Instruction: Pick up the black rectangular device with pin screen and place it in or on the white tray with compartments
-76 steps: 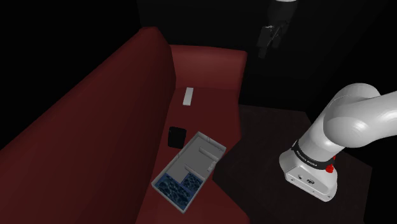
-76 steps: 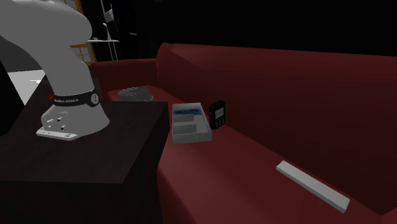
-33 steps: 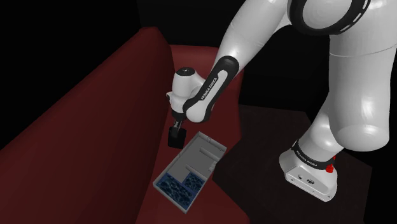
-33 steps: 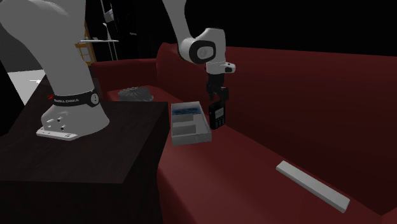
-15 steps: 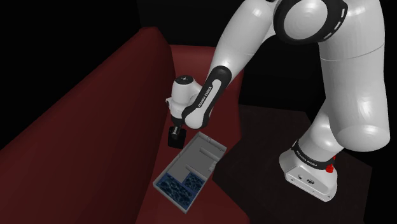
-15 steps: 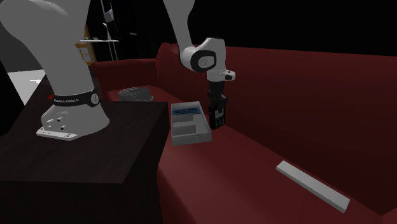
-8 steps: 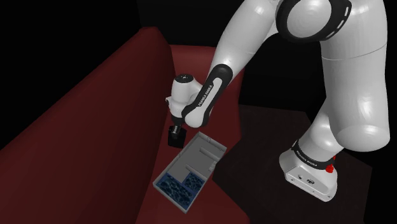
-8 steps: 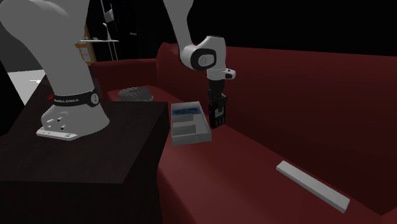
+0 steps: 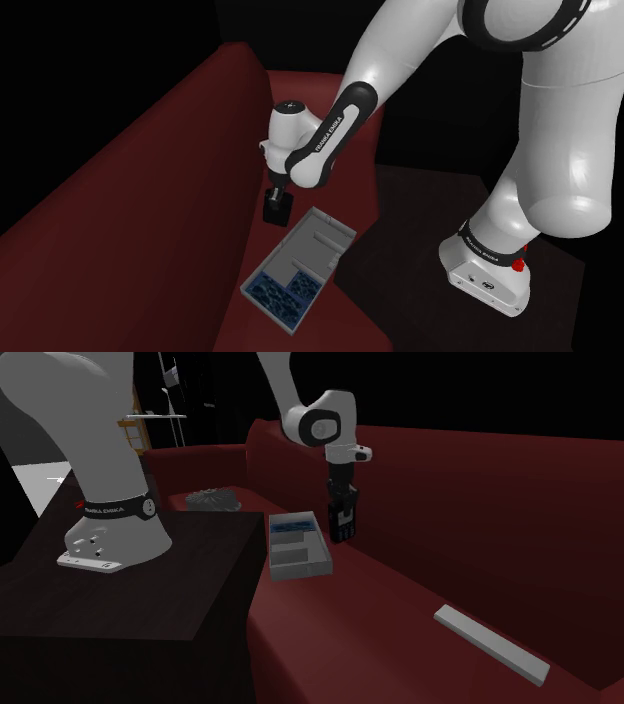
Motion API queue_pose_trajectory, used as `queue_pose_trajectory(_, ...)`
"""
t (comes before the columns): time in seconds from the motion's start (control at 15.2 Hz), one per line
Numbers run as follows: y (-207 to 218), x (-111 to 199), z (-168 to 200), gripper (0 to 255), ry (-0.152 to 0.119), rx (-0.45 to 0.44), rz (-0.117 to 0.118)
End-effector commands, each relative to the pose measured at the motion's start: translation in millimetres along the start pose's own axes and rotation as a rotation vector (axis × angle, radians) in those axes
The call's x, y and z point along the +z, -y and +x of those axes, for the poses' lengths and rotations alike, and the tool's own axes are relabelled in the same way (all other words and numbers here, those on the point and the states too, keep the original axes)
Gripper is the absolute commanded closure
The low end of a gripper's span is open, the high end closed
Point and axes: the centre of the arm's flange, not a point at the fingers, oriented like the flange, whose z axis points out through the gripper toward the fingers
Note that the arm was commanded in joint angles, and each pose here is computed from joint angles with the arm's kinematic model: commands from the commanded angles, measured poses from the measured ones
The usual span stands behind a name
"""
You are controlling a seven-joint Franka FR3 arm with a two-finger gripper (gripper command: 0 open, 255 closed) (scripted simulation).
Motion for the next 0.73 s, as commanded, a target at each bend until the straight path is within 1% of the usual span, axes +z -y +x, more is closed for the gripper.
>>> queue_pose_trajectory(0.0, 1, -10, 2, 255, 0.0, 0.0, 0.0)
queue_pose_trajectory(0.66, 2, -62, 8, 255, 0.0, 0.0, 0.0)
